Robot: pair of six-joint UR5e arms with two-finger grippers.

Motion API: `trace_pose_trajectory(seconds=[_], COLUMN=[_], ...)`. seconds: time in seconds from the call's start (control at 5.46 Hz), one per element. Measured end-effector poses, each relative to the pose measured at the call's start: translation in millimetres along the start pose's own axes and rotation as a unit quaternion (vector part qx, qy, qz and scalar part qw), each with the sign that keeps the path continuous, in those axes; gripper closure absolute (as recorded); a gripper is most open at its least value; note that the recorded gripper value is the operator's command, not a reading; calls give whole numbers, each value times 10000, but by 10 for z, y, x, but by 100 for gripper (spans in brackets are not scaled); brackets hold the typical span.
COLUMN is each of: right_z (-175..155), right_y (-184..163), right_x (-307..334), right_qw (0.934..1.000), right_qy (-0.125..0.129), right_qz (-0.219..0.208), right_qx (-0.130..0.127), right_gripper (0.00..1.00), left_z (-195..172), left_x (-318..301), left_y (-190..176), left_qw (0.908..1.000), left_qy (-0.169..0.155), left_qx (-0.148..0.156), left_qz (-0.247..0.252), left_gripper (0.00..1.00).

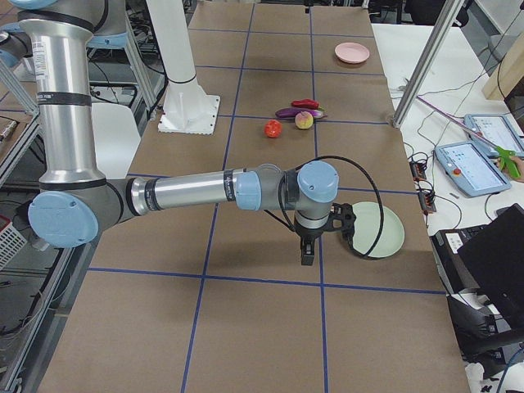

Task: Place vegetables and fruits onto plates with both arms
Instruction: 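Move the left gripper toward the red chili pepper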

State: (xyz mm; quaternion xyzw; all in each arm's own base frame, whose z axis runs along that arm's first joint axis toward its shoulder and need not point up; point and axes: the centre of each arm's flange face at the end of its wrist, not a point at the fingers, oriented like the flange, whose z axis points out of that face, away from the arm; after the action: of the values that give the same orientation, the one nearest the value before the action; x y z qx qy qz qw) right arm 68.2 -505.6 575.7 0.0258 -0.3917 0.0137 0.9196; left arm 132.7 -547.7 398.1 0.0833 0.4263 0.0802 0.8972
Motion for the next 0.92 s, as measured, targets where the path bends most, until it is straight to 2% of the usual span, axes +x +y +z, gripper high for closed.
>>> trace_pose_trajectory(seconds=[0.37,0.73,0.92], right_z=[12,42,47], right_y=[-22,-30,-38], right_x=[-36,-49,-67], right_qw=[10000,10000,10000], right_qy=[-37,-49,-69], right_qz=[-40,-21,0], right_qx=[-3,-35,-42], right_gripper=[0,0,0], left_z=[343,923,1304], left_x=[1084,2270,2701], left_y=[-241,-489,-565], left_qw=[9977,9925,9898], left_qy=[232,41,66], left_qx=[3,167,326], left_qz=[-638,-1208,-1385], left_gripper=[0,0,0])
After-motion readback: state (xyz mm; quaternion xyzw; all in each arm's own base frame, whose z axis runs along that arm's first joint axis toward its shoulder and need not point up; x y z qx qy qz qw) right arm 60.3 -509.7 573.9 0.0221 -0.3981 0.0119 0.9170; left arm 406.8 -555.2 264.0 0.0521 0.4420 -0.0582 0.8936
